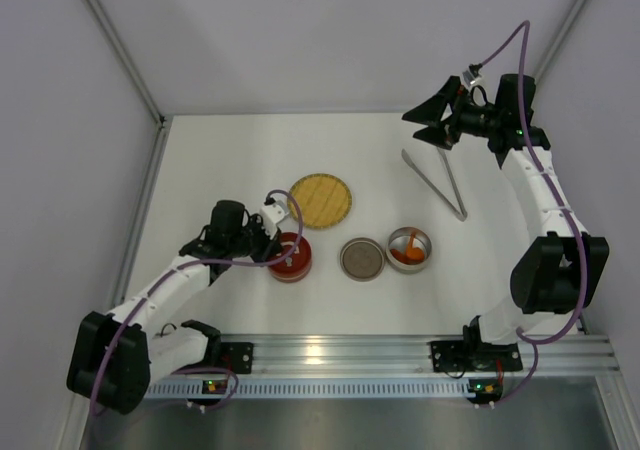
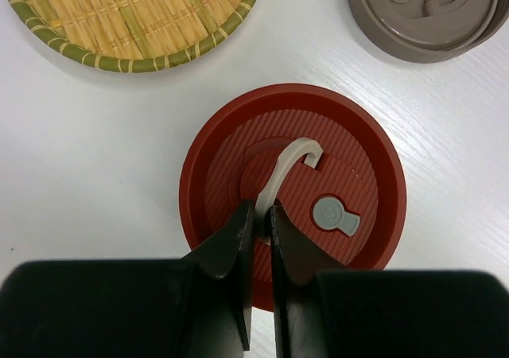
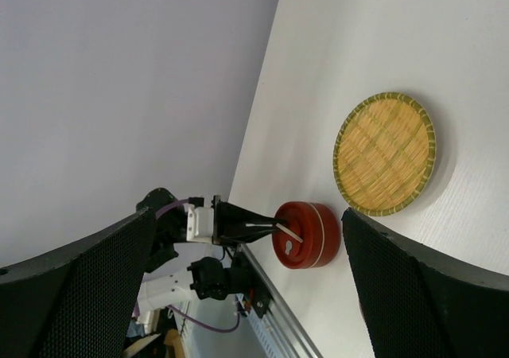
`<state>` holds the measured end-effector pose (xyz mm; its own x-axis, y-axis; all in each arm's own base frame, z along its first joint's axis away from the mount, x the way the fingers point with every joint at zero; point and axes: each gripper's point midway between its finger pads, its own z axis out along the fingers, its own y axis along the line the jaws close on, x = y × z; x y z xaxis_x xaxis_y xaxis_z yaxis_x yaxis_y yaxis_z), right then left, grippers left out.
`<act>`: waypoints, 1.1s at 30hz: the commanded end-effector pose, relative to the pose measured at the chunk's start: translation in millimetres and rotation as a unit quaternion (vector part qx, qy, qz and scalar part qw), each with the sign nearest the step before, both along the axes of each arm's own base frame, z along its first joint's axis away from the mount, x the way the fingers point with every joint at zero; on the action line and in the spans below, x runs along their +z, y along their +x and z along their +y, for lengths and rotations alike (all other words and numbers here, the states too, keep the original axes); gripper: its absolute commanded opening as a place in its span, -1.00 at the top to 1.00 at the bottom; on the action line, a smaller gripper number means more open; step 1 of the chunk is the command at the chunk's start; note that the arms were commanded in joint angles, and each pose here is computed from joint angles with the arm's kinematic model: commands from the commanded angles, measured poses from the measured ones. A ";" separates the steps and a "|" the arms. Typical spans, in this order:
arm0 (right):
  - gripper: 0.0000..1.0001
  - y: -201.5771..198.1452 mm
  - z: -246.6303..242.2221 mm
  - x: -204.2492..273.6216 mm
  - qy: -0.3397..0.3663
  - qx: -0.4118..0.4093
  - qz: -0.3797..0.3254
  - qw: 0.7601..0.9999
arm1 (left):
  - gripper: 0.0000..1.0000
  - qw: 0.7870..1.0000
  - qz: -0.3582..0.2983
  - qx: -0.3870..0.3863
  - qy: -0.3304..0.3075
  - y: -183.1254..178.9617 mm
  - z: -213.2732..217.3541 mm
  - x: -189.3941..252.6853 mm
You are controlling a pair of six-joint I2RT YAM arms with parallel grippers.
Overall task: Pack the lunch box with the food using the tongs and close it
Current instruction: Close the box lid on the packing box.
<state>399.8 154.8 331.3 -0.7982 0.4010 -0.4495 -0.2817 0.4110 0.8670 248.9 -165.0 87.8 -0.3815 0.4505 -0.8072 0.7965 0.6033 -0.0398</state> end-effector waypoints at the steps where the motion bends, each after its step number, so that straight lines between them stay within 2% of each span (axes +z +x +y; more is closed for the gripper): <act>1: -0.99 -0.2 -6.3 1.7 0.001 -0.001 -0.007 1.000 | 1.00 1.000 0.007 -0.007 -0.012 2.5 -5.8 5.3; 8: -0.99 1.2 -6.5 0.4 0.000 -0.001 -0.006 1.000 | 0.99 0.999 0.018 -0.037 0.002 -10.4 -4.1 -10.0; 12: -0.99 1.7 -7.1 -0.1 0.000 -0.002 -0.005 1.000 | 0.74 0.998 0.009 -0.067 0.015 -16.6 -3.4 -15.5; 16: -0.99 2.1 -7.2 0.5 0.000 -0.003 -0.006 1.000 | 0.62 0.996 0.001 -0.089 0.012 -20.0 -5.9 -12.3; 22: -0.99 1.6 -7.2 0.3 0.000 -0.003 -0.006 1.000 | 0.61 0.995 -0.003 -0.104 0.007 -22.0 -8.9 -8.0; 33: -0.99 2.0 -7.0 -1.7 0.001 -0.002 -0.003 1.000 | 0.46 0.991 -0.004 -0.135 -0.006 -27.5 -15.7 -0.4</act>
